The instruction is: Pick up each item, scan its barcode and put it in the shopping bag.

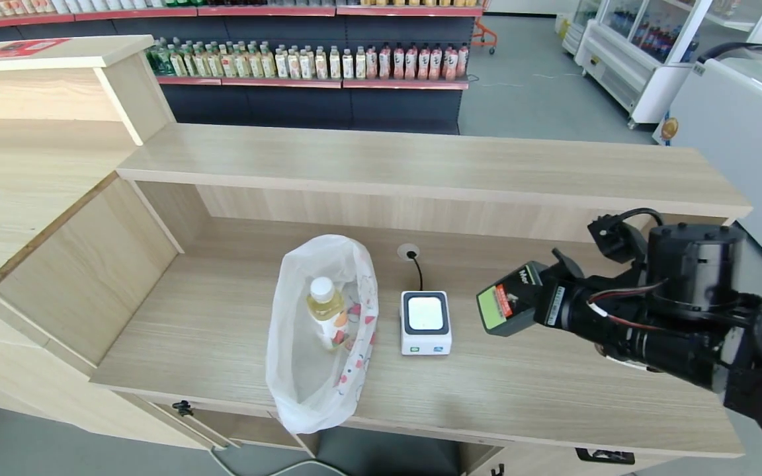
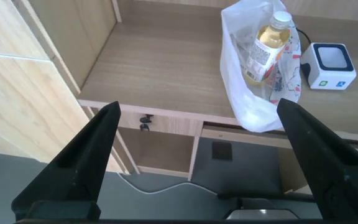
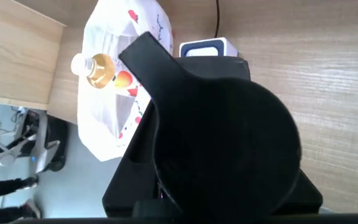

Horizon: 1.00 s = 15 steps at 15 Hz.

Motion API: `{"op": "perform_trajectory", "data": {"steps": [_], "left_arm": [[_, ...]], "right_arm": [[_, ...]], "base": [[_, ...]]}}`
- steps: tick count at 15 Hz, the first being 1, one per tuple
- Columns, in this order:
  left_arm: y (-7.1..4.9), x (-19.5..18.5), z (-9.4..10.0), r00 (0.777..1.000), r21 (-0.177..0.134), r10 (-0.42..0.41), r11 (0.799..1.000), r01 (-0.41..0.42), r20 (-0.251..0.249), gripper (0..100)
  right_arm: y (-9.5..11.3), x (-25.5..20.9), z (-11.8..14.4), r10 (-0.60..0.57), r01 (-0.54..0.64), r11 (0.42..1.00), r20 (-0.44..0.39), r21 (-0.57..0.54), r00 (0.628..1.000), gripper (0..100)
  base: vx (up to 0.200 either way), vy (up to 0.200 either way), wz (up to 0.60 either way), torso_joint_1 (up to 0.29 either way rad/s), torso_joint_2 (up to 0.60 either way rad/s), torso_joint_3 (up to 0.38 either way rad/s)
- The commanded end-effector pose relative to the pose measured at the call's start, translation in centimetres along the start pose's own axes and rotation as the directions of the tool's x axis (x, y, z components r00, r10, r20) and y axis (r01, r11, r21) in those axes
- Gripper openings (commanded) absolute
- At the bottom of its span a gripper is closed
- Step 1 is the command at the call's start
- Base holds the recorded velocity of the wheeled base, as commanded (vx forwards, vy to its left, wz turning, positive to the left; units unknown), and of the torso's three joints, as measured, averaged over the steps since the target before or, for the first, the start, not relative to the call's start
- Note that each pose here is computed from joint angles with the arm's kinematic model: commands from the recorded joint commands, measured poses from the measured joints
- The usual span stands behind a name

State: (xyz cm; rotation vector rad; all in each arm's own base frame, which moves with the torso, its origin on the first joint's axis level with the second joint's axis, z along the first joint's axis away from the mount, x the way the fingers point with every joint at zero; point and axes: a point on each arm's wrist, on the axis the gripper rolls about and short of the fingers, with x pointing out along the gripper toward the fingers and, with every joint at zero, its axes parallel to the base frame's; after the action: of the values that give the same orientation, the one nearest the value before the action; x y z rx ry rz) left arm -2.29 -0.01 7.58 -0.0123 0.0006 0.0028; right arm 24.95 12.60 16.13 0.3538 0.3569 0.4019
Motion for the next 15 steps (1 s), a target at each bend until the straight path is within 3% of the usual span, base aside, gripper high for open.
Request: {"op": "perform_trajectory", "data": {"steps": [1, 4, 9, 15], "left_arm": [[0.0, 0.0, 0.0, 1.000, 0.000, 0.000, 1.000, 0.000, -0.001, 100], [0.0, 0.0, 0.0, 1.000, 0.000, 0.000, 1.000, 0.000, -0.001, 100], [0.0, 0.0, 0.0, 1.000, 0.000, 0.000, 1.000, 0.000, -0.001, 100], [0.0, 0.0, 0.0, 1.000, 0.000, 0.000, 1.000, 0.000, -0.001, 100]], "right_arm": [[-0.9, 3.0, -2.0, -0.039, 0.038, 0.999, -0.064, -0.016, 0.997, 0], [-1.7, 5.2, -3.4, -0.063, 0.059, 0.998, -0.104, -0.038, 0.993, 0], [-3.5, 8.0, -5.0, -0.104, 0.099, 0.991, -0.059, -0.090, 0.993, 0], [-3.7, 11.6, -3.9, -0.089, 0.088, 0.992, -0.002, -0.091, 0.996, 0]], "base": [[0.000, 0.000, 0.00, 0.000, 0.00, 0.000], [0.000, 0.000, 0.00, 0.000, 0.00, 0.000], [0.000, 0.000, 0.00, 0.000, 0.00, 0.000], [0.000, 0.000, 0.00, 0.000, 0.00, 0.000]]}}
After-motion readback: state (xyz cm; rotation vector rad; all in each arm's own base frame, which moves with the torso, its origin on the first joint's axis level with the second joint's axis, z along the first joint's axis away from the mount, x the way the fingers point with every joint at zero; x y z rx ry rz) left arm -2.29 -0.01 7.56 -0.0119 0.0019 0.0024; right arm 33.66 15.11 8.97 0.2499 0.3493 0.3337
